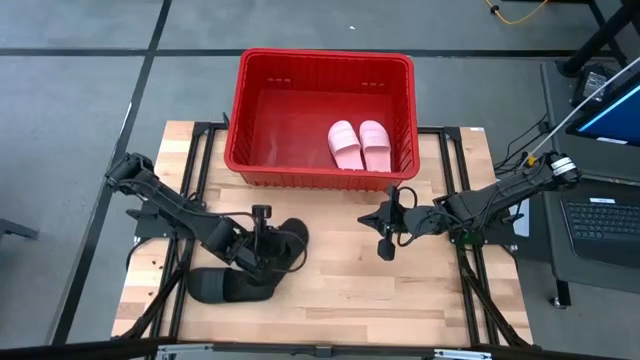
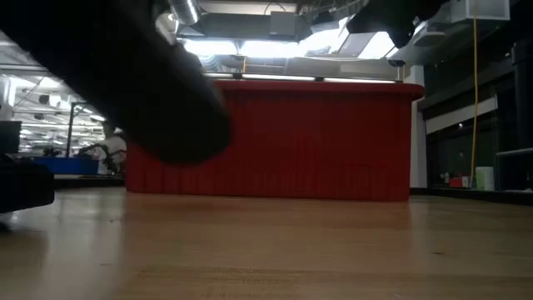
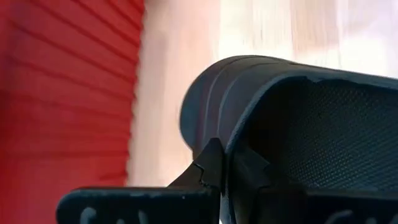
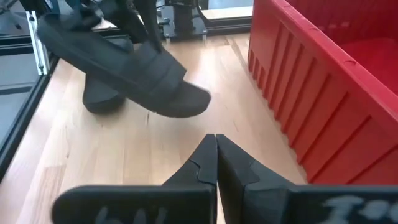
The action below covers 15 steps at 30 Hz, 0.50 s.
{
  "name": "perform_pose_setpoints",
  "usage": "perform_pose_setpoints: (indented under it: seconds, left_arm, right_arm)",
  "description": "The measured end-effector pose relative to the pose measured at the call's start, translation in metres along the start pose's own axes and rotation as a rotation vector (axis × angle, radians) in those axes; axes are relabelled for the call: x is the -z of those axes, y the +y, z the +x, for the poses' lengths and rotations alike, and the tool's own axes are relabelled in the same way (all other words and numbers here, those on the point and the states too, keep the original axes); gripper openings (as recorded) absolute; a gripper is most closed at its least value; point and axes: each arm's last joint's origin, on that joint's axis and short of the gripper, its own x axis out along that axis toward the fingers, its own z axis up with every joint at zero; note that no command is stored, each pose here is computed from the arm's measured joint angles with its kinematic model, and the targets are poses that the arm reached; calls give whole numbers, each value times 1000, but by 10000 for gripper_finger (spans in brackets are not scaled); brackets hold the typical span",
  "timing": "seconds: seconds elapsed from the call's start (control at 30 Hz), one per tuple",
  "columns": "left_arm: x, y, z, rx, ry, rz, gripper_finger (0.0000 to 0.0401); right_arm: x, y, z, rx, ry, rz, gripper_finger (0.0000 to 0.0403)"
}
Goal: Pick and place slides into bin
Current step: Put the top black slide into the red container
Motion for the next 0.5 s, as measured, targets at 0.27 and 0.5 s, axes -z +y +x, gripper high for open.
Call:
perform_pose_setpoints:
  seconds: [0.27, 0.5]
  left_arm:
    - [-44, 20, -40, -98, -179, 13, 5]
    - [-65, 38, -66, -280, -287, 3, 5]
  right_arm:
    - [0, 0, 0, -1, -3, -12, 4]
    - [-2, 0, 0, -3, -15, -69, 4]
